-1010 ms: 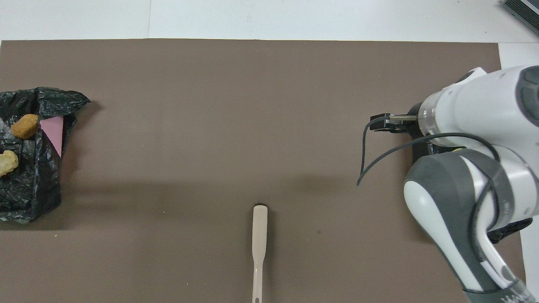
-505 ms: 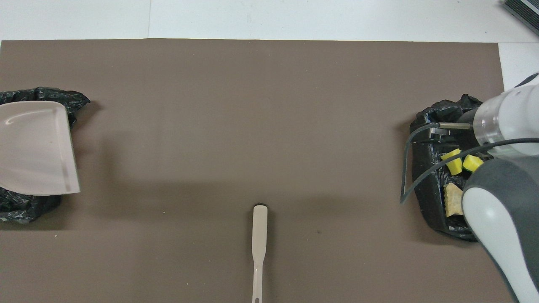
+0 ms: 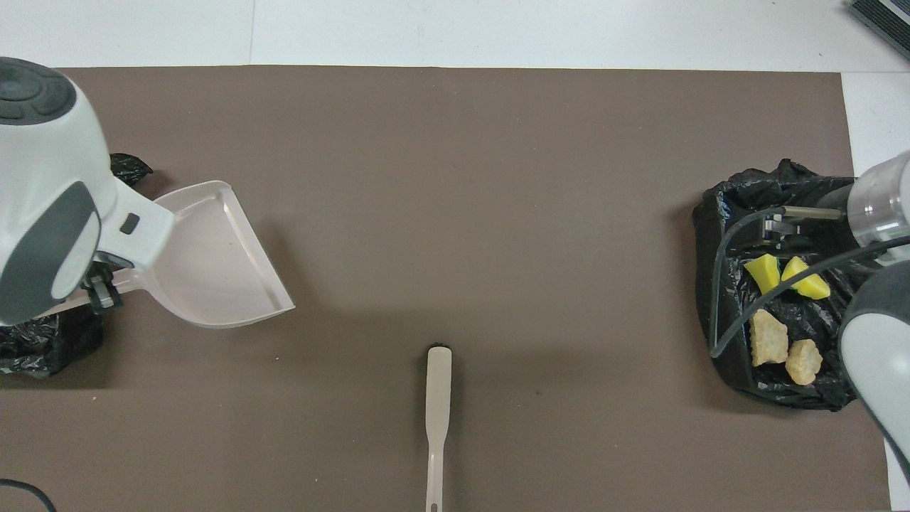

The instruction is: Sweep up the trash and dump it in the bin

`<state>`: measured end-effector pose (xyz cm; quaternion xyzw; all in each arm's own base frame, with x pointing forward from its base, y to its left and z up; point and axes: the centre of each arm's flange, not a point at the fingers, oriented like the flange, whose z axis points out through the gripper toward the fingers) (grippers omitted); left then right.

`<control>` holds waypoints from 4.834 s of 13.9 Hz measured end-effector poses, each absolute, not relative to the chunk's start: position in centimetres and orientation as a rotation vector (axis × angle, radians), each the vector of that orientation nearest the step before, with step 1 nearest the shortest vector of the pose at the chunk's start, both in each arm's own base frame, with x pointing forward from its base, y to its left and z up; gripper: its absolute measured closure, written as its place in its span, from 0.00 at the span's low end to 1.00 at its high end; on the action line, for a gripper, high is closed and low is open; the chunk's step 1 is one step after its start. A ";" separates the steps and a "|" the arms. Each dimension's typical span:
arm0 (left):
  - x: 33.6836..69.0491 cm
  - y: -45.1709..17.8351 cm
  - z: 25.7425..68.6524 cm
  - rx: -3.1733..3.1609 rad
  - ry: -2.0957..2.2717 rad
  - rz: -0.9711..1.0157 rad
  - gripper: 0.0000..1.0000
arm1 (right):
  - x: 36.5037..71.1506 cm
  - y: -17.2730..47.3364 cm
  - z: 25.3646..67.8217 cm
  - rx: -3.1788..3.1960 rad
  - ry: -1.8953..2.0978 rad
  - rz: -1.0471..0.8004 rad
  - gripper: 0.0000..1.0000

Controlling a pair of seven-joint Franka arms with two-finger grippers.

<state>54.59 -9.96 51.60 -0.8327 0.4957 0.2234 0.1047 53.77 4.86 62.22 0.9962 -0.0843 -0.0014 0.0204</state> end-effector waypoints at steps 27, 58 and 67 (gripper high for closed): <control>48.8 -43.0 37.6 -3.180 0.377 0.146 0.39 | 53.8 3.7 63.0 3.089 -0.297 -0.016 0.00; 60.0 -1.0 56.0 -3.153 0.152 -0.040 0.00 | 53.8 3.6 63.1 3.093 -0.300 -0.016 0.00; 55.8 -0.3 60.7 -3.157 0.128 0.030 0.00 | 53.8 3.4 63.1 3.093 -0.305 -0.016 0.00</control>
